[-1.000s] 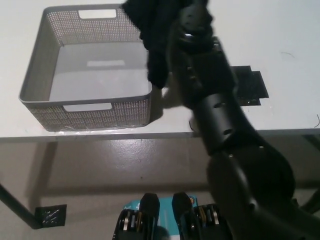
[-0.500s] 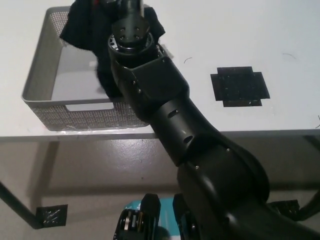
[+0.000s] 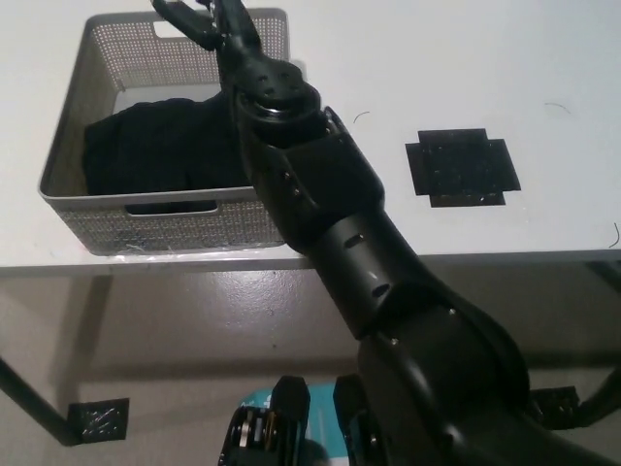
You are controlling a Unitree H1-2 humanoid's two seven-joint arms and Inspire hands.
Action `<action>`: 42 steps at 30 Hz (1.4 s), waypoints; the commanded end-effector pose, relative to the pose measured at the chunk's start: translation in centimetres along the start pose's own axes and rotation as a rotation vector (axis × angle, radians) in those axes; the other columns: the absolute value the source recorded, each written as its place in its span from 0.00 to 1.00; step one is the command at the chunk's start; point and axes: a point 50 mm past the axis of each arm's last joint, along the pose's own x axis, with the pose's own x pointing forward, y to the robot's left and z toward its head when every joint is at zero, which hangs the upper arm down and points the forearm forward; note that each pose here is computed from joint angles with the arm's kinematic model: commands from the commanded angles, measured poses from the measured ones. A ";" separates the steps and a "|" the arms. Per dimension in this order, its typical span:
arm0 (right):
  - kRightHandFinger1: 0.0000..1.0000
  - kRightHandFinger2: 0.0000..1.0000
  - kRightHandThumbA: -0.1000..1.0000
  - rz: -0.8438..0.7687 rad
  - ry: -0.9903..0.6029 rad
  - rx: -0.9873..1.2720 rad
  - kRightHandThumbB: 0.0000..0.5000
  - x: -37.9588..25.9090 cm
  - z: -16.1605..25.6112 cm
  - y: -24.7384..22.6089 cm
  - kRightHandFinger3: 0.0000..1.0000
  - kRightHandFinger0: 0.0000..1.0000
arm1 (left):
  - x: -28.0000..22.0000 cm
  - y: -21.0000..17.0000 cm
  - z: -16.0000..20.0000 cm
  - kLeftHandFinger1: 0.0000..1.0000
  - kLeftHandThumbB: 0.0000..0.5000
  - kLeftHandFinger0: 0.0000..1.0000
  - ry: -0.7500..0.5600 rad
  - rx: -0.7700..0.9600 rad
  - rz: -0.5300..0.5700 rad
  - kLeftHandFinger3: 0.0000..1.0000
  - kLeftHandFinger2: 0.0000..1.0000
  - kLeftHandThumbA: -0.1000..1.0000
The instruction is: Use the right hand to pick up a t shirt on the right hand side and place it into a contianer on the left side
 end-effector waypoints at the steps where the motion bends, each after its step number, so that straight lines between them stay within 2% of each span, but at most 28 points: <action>1: 1.00 1.00 0.66 0.136 -0.042 0.012 0.77 -0.5 2.9 -0.1 1.00 1.00 | -1.4 -6.5 1.8 1.00 0.50 1.00 -0.028 -0.072 -0.272 1.00 0.98 1.00; 3: 1.00 1.00 0.64 0.136 -0.058 0.059 0.75 -0.7 2.5 -1.1 1.00 1.00 | -1.7 -6.4 1.6 1.00 0.48 1.00 -0.028 -0.061 -0.276 1.00 1.00 1.00; 4: 1.00 1.00 0.68 0.115 -0.075 0.026 0.76 -0.8 2.7 -1.4 1.00 1.00 | -1.6 -6.4 1.6 1.00 0.48 1.00 -0.029 -0.062 -0.271 1.00 0.97 1.00; 5: 1.00 1.00 0.74 0.104 -0.114 0.001 0.67 -1.2 3.4 -2.1 1.00 1.00 | -1.4 -6.1 1.5 1.00 0.41 1.00 -0.026 -0.059 -0.272 1.00 0.97 1.00; 7: 1.00 1.00 0.73 0.101 -0.183 -0.037 0.67 -1.7 4.3 -2.9 1.00 1.00 | -1.2 -6.0 1.4 0.99 0.44 1.00 -0.027 -0.068 -0.262 1.00 0.97 1.00; 8: 1.00 1.00 0.77 0.104 -0.240 -0.099 0.68 -2.1 5.2 -3.5 1.00 1.00 | -1.0 -5.6 1.3 0.97 0.49 0.97 -0.022 -0.079 -0.254 1.00 0.95 1.00; 11: 1.00 1.00 0.81 0.100 -0.362 -0.285 0.67 -3.2 6.9 -5.3 1.00 1.00 | -0.6 -5.2 0.9 1.00 0.44 1.00 -0.042 -0.099 -0.226 1.00 0.95 1.00; 12: 1.00 1.00 0.89 0.087 -0.400 -0.371 0.65 -3.6 7.5 -6.0 1.00 1.00 | -0.6 -5.2 0.7 1.00 0.44 1.00 -0.042 -0.097 -0.219 1.00 0.96 1.00; 14: 1.00 1.00 0.97 0.071 -0.501 -0.613 0.71 -5.6 9.3 -8.6 1.00 1.00 | -0.6 -4.9 0.5 1.00 0.40 1.00 -0.048 -0.098 -0.209 1.00 1.00 1.00; 15: 1.00 1.00 1.00 0.082 -0.537 -0.739 0.73 -6.7 10.1 -9.5 1.00 1.00 | -0.5 -4.6 0.5 1.00 0.42 1.00 -0.047 -0.101 -0.199 1.00 1.00 1.00; 16: 1.00 1.00 1.00 0.079 -0.581 -0.888 0.74 -7.8 10.7 -10.3 1.00 1.00 | -0.6 -4.3 0.3 1.00 0.44 1.00 -0.041 -0.109 -0.191 1.00 1.00 1.00; 17: 1.00 1.00 1.00 0.075 -0.627 -1.004 0.73 -8.9 11.3 -11.0 1.00 1.00 | -0.6 -4.0 0.2 1.00 0.41 1.00 -0.036 -0.114 -0.183 1.00 1.00 1.00; 18: 1.00 1.00 1.00 0.079 -0.653 -1.060 0.72 -9.4 11.5 -10.8 1.00 1.00 | -0.8 -3.6 0.0 1.00 0.41 1.00 -0.034 -0.107 -0.169 1.00 1.00 1.00; 21: 1.00 1.00 1.00 0.109 -0.742 -1.180 0.59 -13.8 11.1 -12.2 1.00 1.00 | -1.0 -3.1 -1.1 1.00 0.49 1.00 -0.027 -0.112 -0.119 1.00 1.00 1.00; 24: 1.00 1.00 1.00 0.153 -0.759 -1.202 0.57 -15.3 10.0 -12.0 1.00 1.00 | -1.4 -2.9 -1.7 1.00 0.49 1.00 -0.010 -0.124 -0.089 1.00 1.00 1.00; 25: 1.00 1.00 1.00 0.170 -0.782 -1.217 0.50 -18.1 8.0 -13.9 1.00 1.00 | -1.6 -3.0 -1.7 1.00 0.45 1.00 -0.005 -0.136 -0.075 1.00 1.00 1.00; 26: 1.00 1.00 1.00 0.195 -0.775 -1.220 0.46 -19.7 6.2 -14.5 1.00 1.00 | -2.3 -3.2 -2.2 1.00 0.46 1.00 0.006 -0.154 -0.066 1.00 1.00 1.00; 27: 1.00 1.00 1.00 0.214 -0.769 -1.217 0.61 -20.4 5.0 -14.6 1.00 1.00 | -3.0 -3.5 -2.5 1.00 0.48 1.00 0.017 -0.174 -0.058 1.00 1.00 1.00; 28: 1.00 1.00 1.00 0.218 -0.760 -1.210 0.48 -21.4 3.9 -15.1 1.00 1.00 | -3.3 -3.7 -2.6 1.00 0.46 1.00 0.020 -0.177 -0.052 1.00 1.00 1.00; 30: 1.00 1.00 0.98 0.201 -0.688 -1.152 0.35 -25.4 -0.3 -17.5 1.00 1.00 | -4.0 -4.0 -3.3 1.00 0.47 1.00 0.022 -0.220 -0.018 1.00 1.00 1.00; 32: 1.00 1.00 0.93 0.161 -0.635 -1.083 0.32 -28.8 -4.2 -19.4 1.00 1.00 | -4.2 -3.8 -3.6 1.00 0.40 1.00 0.034 -0.216 0.024 1.00 1.00 1.00; 34: 1.00 1.00 0.94 0.140 -0.585 -1.020 0.30 -30.6 -7.1 -20.2 1.00 1.00 | -4.4 -3.6 -4.1 1.00 0.38 1.00 0.049 -0.204 0.058 1.00 1.00 1.00; 35: 1.00 1.00 0.95 0.085 -0.512 -0.904 0.29 -33.6 -11.4 -21.8 1.00 1.00 | -4.7 -3.4 -4.2 1.00 0.35 1.00 0.061 -0.224 0.078 1.00 1.00 1.00; 36: 1.00 1.00 0.96 0.048 -0.471 -0.847 0.31 -35.2 -13.6 -22.3 1.00 1.00 | -5.1 -3.5 -4.2 1.00 0.30 1.00 0.069 -0.237 0.084 1.00 1.00 1.00; 38: 1.00 1.00 0.99 0.019 -0.412 -0.781 0.26 -37.6 -16.5 -22.9 1.00 1.00 | -5.6 -3.7 -4.3 1.00 0.27 1.00 0.083 -0.250 0.090 1.00 1.00 1.00; 39: 1.00 1.00 1.00 -0.014 -0.336 -0.727 0.29 -39.9 -19.5 -23.7 1.00 1.00 | -5.9 -3.8 -4.2 1.00 0.35 1.00 0.089 -0.272 0.098 1.00 1.00 1.00; 40: 1.00 1.00 1.00 -0.046 -0.254 -0.689 0.28 -42.2 -22.0 -24.2 1.00 1.00 | -6.1 -3.8 -4.2 1.00 0.39 1.00 0.094 -0.282 0.108 1.00 1.00 1.00; 42: 1.00 1.00 1.00 -0.090 -0.157 -0.627 0.29 -44.8 -25.8 -24.9 1.00 1.00 | -6.1 -3.6 -4.2 1.00 0.40 1.00 0.099 -0.289 0.140 1.00 1.00 1.00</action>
